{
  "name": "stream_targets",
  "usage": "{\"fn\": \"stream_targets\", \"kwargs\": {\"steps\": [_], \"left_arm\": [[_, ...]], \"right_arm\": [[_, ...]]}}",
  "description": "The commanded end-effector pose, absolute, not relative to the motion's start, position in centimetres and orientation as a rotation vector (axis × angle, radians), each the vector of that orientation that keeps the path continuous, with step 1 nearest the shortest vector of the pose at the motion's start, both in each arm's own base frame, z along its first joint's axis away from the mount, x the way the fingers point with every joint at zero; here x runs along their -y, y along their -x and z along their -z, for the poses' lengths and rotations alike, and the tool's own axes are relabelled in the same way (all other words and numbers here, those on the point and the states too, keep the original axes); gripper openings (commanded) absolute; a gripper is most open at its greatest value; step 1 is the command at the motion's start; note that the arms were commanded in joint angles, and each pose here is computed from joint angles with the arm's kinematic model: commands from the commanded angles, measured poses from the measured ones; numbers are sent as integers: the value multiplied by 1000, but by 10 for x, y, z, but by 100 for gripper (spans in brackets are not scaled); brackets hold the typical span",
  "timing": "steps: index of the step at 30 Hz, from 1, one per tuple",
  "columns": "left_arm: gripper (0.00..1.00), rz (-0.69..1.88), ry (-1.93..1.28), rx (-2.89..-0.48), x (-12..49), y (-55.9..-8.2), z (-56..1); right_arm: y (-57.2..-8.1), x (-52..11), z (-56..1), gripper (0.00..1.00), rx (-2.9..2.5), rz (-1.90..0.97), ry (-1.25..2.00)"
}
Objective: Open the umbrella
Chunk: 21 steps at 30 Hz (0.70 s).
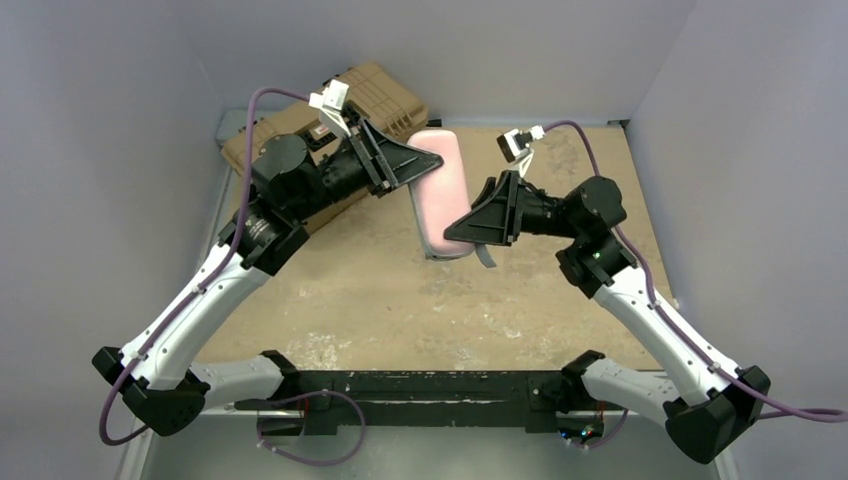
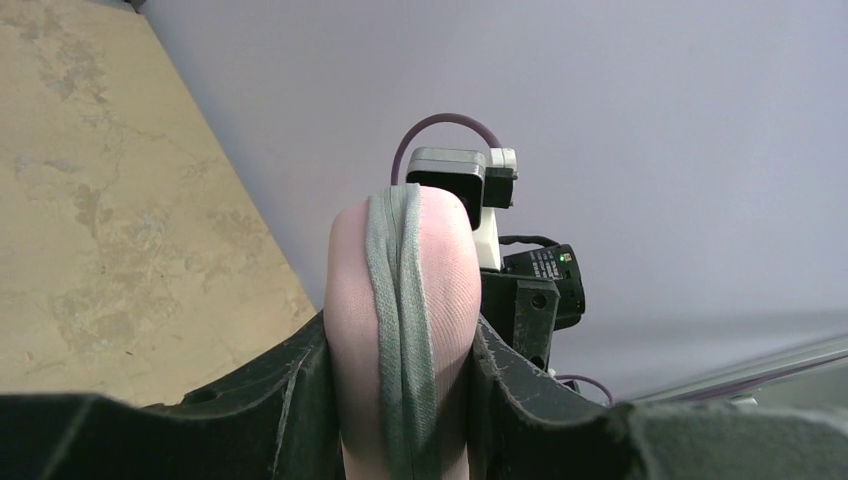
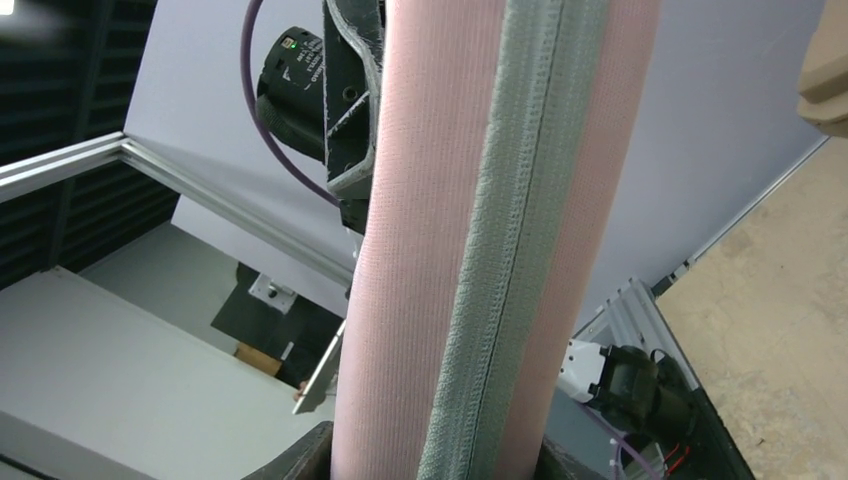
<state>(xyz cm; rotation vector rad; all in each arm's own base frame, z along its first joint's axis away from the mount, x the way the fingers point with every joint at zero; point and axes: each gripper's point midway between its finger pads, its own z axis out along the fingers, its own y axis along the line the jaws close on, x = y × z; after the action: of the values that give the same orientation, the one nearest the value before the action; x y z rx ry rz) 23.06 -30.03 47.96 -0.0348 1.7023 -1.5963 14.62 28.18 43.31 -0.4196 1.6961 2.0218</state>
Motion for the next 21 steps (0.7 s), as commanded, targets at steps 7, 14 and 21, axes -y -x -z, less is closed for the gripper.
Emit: {"fn": "stream_targets", "kwargs": {"steps": [7,14,21], "left_arm": [[80,1565,-4,-1603,285,-219,-516],[100,1445,30,-1726,269,-218,-481],[91,1519,78,-1757,282,-218,-459]], "right_arm": [[-154,-288,-442,11,-1720,-1954,450],[-153,-287,-454,11,-1701,-1953,453],[-158,-290,-455,10,-1709,-1945,454]]}}
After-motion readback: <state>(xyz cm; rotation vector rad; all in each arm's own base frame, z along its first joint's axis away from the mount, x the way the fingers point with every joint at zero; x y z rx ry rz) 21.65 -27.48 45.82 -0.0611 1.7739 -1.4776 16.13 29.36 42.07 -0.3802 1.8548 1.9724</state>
